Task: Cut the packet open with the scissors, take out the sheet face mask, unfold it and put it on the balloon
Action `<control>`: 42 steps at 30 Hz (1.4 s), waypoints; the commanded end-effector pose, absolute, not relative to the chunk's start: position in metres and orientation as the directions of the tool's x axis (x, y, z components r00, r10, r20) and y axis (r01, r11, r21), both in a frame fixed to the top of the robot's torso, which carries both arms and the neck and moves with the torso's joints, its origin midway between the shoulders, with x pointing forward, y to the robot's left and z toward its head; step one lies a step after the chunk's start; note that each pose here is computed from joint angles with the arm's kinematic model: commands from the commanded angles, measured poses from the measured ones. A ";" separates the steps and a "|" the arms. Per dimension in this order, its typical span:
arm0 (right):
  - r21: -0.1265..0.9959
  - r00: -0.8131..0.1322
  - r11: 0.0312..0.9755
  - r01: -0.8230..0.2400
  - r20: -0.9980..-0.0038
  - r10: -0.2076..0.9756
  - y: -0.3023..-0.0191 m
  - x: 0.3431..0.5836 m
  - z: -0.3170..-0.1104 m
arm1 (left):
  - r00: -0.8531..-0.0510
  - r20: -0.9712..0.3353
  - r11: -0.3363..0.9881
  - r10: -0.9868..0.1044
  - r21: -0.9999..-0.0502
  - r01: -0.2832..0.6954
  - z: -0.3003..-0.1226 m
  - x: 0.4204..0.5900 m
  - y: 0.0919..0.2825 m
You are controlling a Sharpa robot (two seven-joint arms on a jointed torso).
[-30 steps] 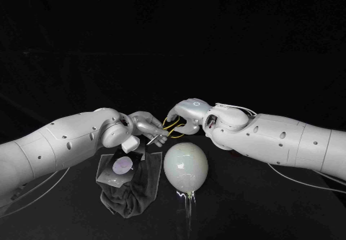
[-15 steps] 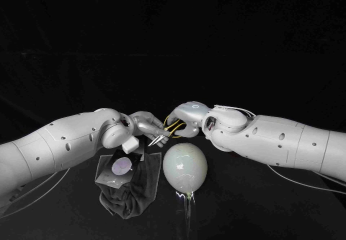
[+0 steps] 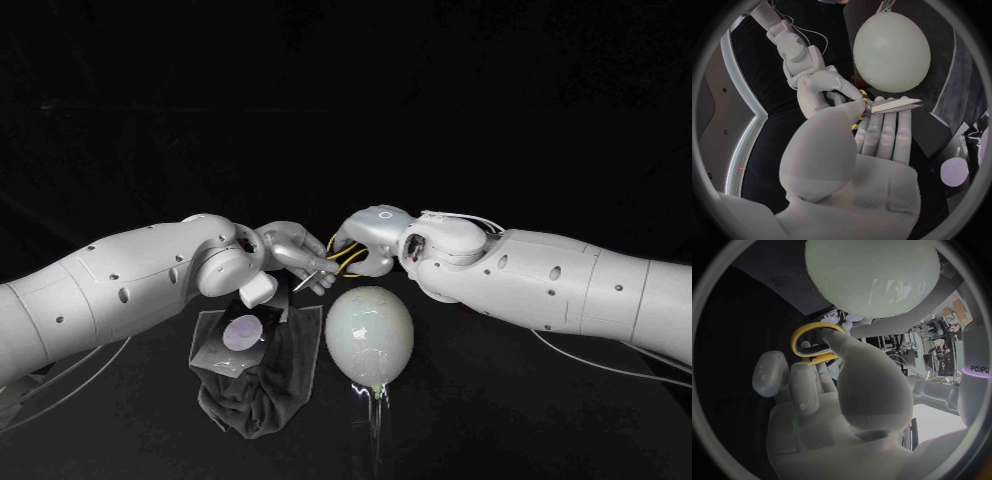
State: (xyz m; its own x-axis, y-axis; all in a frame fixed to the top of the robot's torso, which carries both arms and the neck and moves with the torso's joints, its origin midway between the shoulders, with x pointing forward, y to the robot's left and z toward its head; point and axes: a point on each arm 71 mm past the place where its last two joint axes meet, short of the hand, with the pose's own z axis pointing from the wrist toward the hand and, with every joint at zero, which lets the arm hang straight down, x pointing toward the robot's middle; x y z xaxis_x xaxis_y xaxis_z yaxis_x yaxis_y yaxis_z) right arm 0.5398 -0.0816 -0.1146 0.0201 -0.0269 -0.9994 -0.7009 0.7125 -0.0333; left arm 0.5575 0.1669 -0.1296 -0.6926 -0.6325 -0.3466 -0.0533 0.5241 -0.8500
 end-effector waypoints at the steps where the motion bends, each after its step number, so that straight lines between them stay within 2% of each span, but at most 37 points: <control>1: -0.085 0.016 0.715 -0.694 -0.995 -0.102 -0.079 0.540 -0.121 | -0.742 -0.345 0.520 -0.575 -0.854 -0.006 -0.120 0.551 0.155; 18: -0.110 0.014 0.697 -0.708 -0.990 -0.142 -0.064 0.537 -0.126 | -0.782 -0.377 0.535 -0.496 -0.842 0.067 -0.096 0.539 0.137; 42: -0.119 -0.024 0.696 -0.708 -0.981 -0.192 -0.057 0.536 -0.132 | -0.823 -0.387 0.531 -0.417 -0.838 0.125 -0.090 0.525 0.114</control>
